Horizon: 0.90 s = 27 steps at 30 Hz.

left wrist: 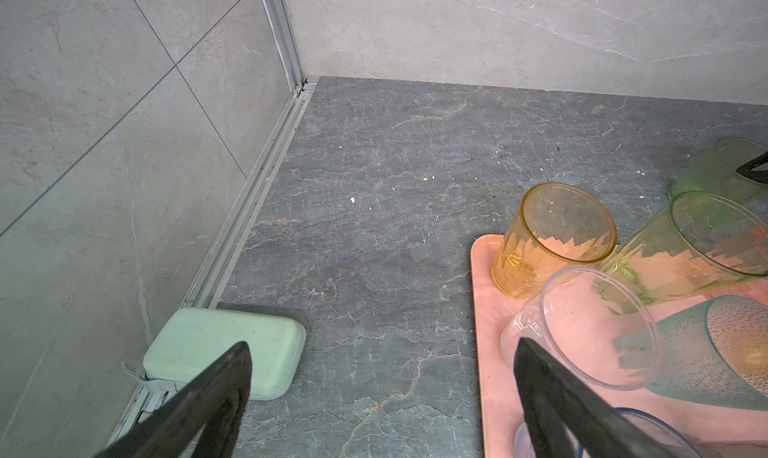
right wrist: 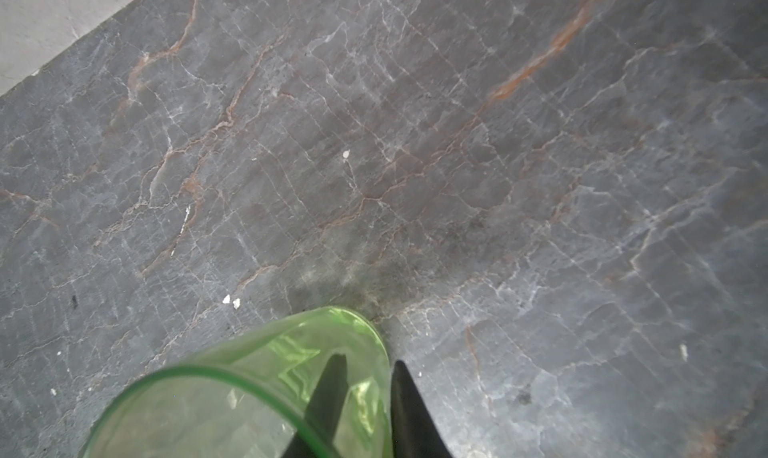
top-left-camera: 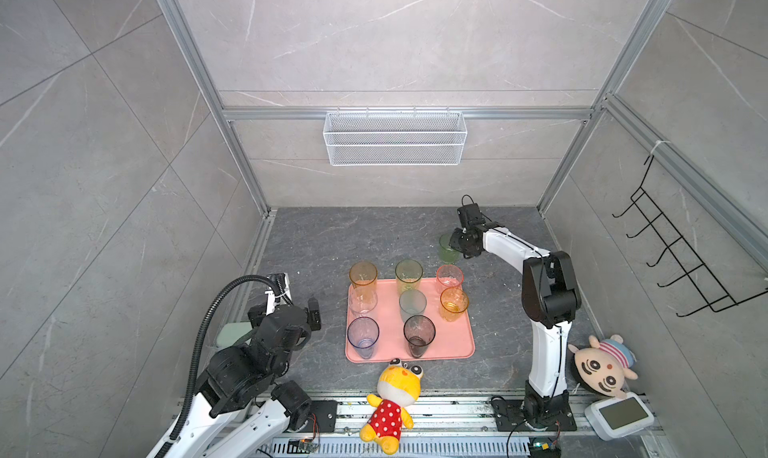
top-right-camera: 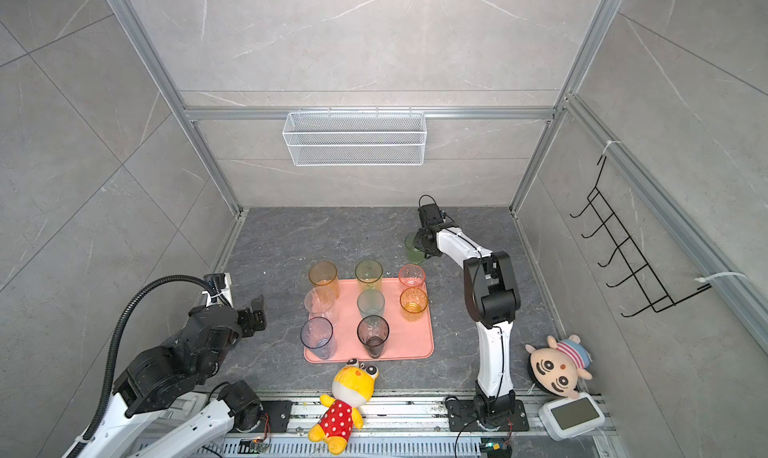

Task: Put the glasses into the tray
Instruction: 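Lower the right gripper onto the green glass rim and close, then lift the green glass with the right gripper and carry it toward the tray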

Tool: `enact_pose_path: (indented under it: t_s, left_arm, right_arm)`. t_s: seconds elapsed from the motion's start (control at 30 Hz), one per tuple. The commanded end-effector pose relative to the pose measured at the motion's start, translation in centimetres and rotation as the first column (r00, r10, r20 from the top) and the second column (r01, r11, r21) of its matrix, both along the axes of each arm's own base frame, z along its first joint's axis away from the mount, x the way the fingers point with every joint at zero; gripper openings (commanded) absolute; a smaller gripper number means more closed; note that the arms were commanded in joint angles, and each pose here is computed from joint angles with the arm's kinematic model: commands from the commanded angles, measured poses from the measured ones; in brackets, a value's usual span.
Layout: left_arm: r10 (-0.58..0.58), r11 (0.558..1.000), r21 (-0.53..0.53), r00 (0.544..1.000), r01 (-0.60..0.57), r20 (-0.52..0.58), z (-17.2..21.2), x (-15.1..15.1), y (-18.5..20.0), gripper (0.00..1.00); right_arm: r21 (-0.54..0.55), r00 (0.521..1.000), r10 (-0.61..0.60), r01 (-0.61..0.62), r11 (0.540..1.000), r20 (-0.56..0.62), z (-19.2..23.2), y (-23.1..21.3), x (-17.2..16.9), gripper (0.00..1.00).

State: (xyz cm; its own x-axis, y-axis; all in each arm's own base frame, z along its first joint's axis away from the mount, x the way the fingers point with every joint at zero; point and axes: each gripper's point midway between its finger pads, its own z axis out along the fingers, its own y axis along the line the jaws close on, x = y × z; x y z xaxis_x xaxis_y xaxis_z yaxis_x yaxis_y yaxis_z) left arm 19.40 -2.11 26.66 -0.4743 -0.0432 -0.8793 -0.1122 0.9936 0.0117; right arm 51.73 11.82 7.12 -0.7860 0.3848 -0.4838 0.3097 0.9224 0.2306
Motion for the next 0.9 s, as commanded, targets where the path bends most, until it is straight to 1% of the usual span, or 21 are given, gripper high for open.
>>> enact_pose_path:
  t_s: [0.0, 0.13, 0.23, 0.43, 0.63, 0.87]
  left_arm:
    - [0.008, 1.0, -0.011, 1.0, -0.008, 0.019, 0.3, 0.2, 0.0, 0.98]
    - [0.008, 1.0, -0.014, 1.0, -0.008, 0.019, 0.3, 0.2, 0.0, 0.99]
    - [0.007, 1.0, -0.011, 1.0, -0.007, 0.016, 0.2, 0.2, -0.1, 0.99]
    - [0.004, 1.0, -0.013, 1.0, -0.004, 0.018, 0.3, 0.2, -0.1, 0.98]
    - [-0.001, 1.0, -0.017, 1.0, 0.001, 0.016, 0.2, 0.3, -0.3, 0.99]
    - [-0.01, 1.0, -0.024, 1.0, 0.011, 0.009, 0.0, 0.9, -1.1, 1.0]
  right_arm:
    - [-0.012, 1.0, 0.015, -0.015, 1.0, 0.018, 1.1, 0.0, 0.5, 0.19]
    - [-0.024, 0.999, 0.024, -0.024, 0.999, 0.034, 2.2, -0.2, 0.3, 0.13]
    - [-0.031, 0.998, 0.035, -0.033, 0.999, 0.052, 3.5, -0.3, 0.1, 0.11]
    - [-0.046, 0.993, 0.05, -0.045, 0.998, 0.104, 7.4, -0.8, -1.0, 0.07]
    - [-0.054, 0.988, 0.076, -0.069, 0.996, 0.135, 11.2, -1.2, -3.2, 0.03]
    - [-0.051, 0.978, 0.124, -0.117, 0.992, 0.169, 16.2, -1.7, -7.2, 0.02]
